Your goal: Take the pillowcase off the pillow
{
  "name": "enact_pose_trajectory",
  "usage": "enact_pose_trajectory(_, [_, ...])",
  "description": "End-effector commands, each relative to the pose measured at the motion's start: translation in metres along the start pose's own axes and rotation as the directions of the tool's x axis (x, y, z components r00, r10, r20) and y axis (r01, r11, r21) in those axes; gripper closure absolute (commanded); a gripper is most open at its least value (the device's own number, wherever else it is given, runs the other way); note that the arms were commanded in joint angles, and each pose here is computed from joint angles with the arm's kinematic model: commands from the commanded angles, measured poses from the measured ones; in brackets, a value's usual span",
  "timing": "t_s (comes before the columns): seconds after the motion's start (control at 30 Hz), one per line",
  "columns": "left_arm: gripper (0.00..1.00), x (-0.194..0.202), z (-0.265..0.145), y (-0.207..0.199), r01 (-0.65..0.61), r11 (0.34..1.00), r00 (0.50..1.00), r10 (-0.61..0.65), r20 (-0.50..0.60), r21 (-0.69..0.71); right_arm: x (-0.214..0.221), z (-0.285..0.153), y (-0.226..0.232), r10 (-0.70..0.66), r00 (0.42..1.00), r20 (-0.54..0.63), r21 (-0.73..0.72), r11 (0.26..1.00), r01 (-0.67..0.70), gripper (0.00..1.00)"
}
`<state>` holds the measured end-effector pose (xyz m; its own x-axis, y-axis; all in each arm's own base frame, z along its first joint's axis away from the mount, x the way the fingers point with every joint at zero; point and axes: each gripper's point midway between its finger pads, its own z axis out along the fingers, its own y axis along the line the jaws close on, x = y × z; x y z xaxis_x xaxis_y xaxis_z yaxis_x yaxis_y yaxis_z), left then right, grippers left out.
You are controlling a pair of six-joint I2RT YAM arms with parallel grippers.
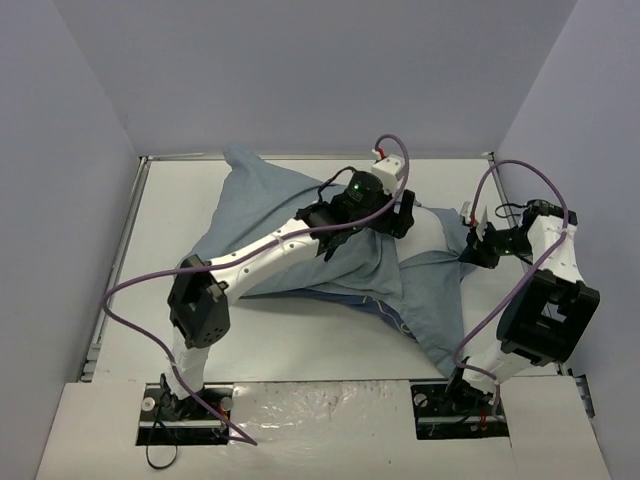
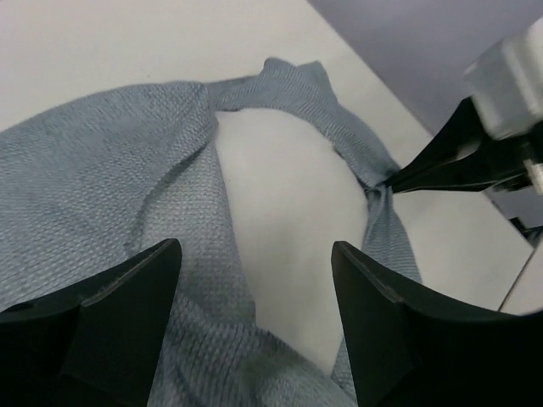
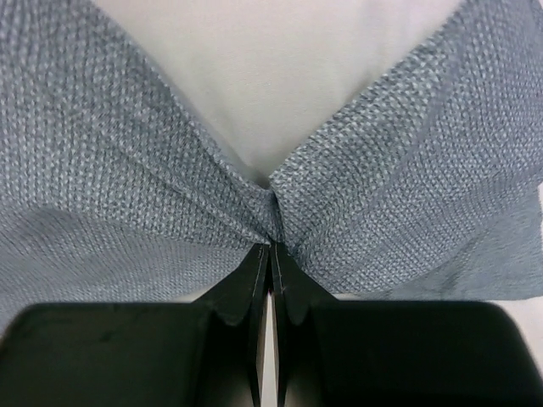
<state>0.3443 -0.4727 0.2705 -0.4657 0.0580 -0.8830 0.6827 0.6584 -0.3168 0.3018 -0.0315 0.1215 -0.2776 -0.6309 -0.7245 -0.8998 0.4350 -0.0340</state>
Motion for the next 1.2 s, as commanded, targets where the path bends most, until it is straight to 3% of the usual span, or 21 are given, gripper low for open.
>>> enact_pose_trajectory(0.0, [0.3,0.01,0.007,-0.003,-0.092,0.995,0.995,0.09,-0.051,-0.03,-0.013,-0.004,0.019,0.131,0.989,0.066,-0.014,0.991,-0.13,1.0])
enact_pose_trajectory(0.13, [0.29,0.025,0.024,0.0,-0.12,0.991,0.99,0.115,-0.086,-0.052,-0.019,-0.013,0.013,0.292,0.947,0.129,0.003,0.955,-0.295,1.0])
enact_pose_trajectory(0.3, [0.29,0.062,0.033,0.013,-0.166,0.978,0.976,0.144,-0.163,-0.127,-0.034,-0.03,-0.007,0.512,0.831,0.217,-0.009,0.852,-0.523,1.0])
enact_pose_trajectory(0.47, [0.32,0.089,0.028,0.035,-0.13,0.967,0.98,0.093,-0.174,-0.219,-0.056,-0.041,-0.013,0.594,0.76,0.263,-0.035,0.793,-0.608,0.93])
enact_pose_trajectory(0.67, [0.32,0.107,0.02,0.037,-0.075,0.967,0.986,0.034,-0.165,-0.245,-0.077,-0.043,-0.026,0.664,0.692,0.283,0.023,0.716,-0.697,0.78])
enact_pose_trajectory(0.7, [0.32,0.109,0.02,0.036,-0.07,0.967,0.985,0.029,-0.169,-0.245,-0.075,-0.044,-0.039,0.646,0.707,0.287,0.101,0.714,-0.693,0.73])
enact_pose_trajectory(0.83, [0.31,0.114,0.021,0.034,-0.051,0.968,0.986,0.01,-0.168,-0.246,-0.087,-0.042,-0.045,0.662,0.691,0.29,0.193,0.667,-0.72,0.56])
enact_pose_trajectory(0.93, [0.31,0.116,0.021,0.033,-0.029,0.968,0.988,-0.01,-0.157,-0.247,-0.091,-0.043,-0.053,0.697,0.646,0.31,0.266,0.589,-0.763,0.47])
enact_pose_trajectory(0.97, [0.31,0.116,0.021,0.032,-0.019,0.968,0.988,-0.02,-0.153,-0.249,-0.093,-0.04,-0.054,0.74,0.582,0.337,0.281,0.511,-0.812,0.4])
enact_pose_trajectory(1.03, [0.3,0.116,0.022,0.032,-0.006,0.967,0.989,-0.031,-0.142,-0.254,-0.08,-0.045,-0.067,0.728,0.574,0.374,0.434,0.41,-0.802,0.32])
enact_pose_trajectory(1.17, [0.31,0.117,0.019,0.036,0.015,0.962,0.99,-0.052,-0.13,-0.272,-0.064,-0.027,-0.06,0.749,0.561,0.352,0.458,0.385,-0.801,0.3])
